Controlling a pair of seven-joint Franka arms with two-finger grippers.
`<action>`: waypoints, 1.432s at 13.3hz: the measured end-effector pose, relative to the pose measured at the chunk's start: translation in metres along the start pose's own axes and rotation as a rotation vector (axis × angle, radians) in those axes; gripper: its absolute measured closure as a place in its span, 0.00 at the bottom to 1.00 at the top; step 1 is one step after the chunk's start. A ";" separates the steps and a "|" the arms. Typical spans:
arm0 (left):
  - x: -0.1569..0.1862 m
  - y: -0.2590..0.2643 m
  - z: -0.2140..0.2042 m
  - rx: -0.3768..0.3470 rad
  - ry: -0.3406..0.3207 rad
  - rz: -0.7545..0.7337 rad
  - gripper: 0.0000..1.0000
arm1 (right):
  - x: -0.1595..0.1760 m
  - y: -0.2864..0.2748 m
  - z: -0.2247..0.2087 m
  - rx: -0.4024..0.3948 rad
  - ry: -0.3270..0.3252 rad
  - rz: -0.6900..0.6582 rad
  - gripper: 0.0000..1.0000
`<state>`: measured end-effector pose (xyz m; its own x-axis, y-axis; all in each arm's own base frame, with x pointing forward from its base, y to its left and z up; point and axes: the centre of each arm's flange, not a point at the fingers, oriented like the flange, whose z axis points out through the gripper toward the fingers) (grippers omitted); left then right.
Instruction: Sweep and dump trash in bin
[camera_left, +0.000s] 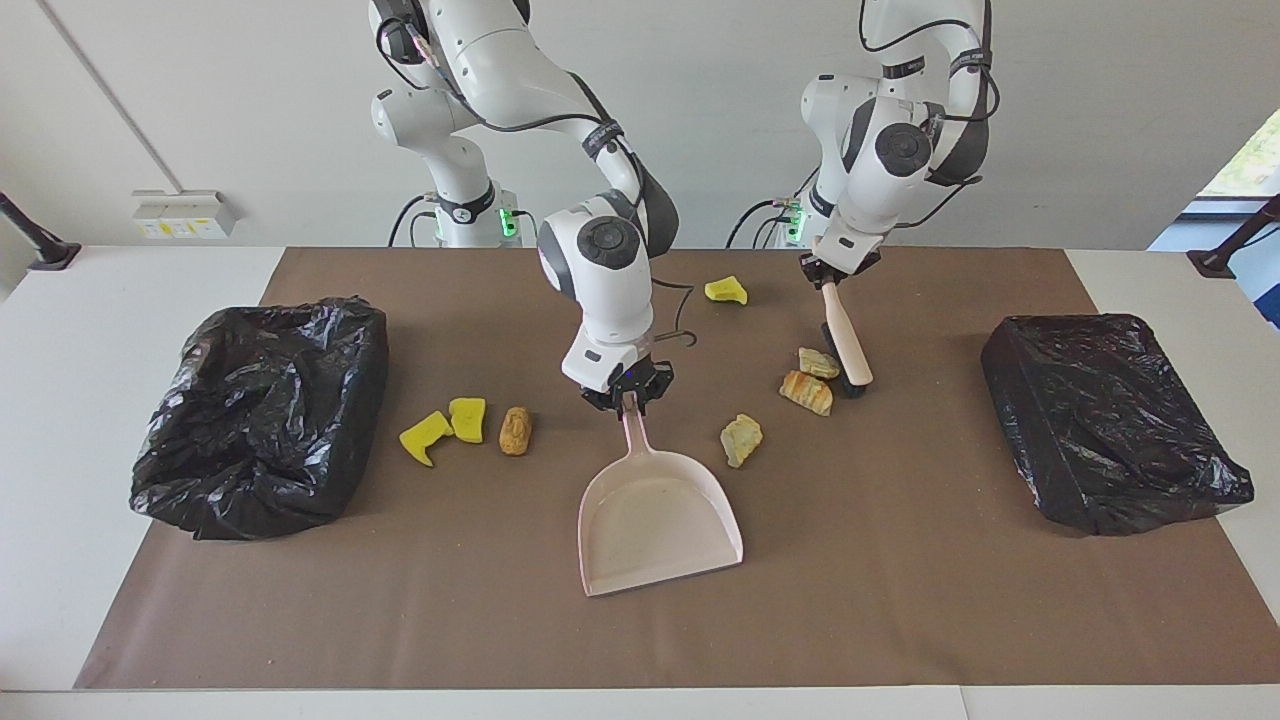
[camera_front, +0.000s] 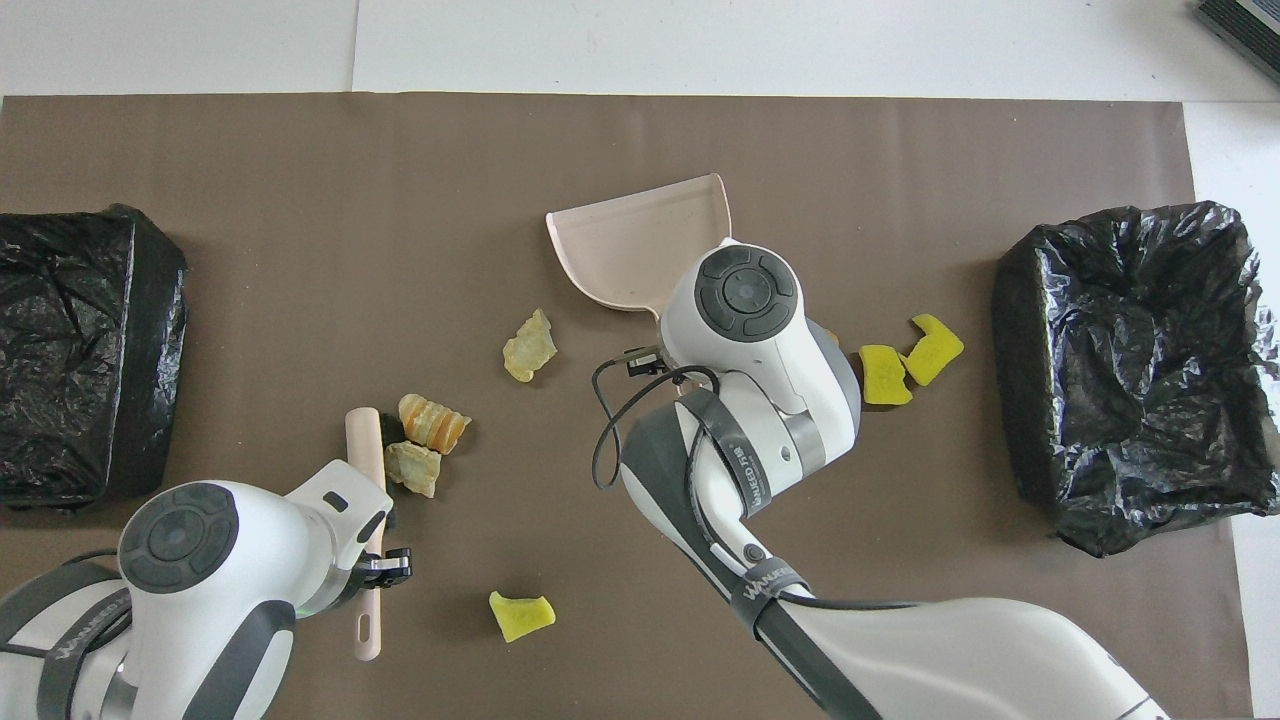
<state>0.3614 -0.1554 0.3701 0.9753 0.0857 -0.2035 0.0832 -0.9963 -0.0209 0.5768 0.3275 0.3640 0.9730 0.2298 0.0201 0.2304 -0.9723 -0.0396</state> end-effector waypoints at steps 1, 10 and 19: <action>0.005 0.007 -0.001 -0.010 0.006 0.004 0.74 | -0.004 0.007 -0.013 -0.005 -0.025 -0.023 0.68; 0.040 0.029 -0.011 -0.071 0.054 -0.013 0.74 | -0.087 0.082 -0.136 0.024 -0.129 -0.379 0.68; 0.055 0.047 0.007 -0.080 0.088 -0.007 0.74 | -0.101 0.104 -0.037 0.069 -0.152 -0.963 0.68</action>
<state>0.4177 -0.1972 0.3505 0.9886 0.0952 -0.1167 0.1023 -0.9931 0.0567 0.5019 0.2013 0.3952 0.3582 0.9321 -0.0541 0.9226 -0.3623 -0.1325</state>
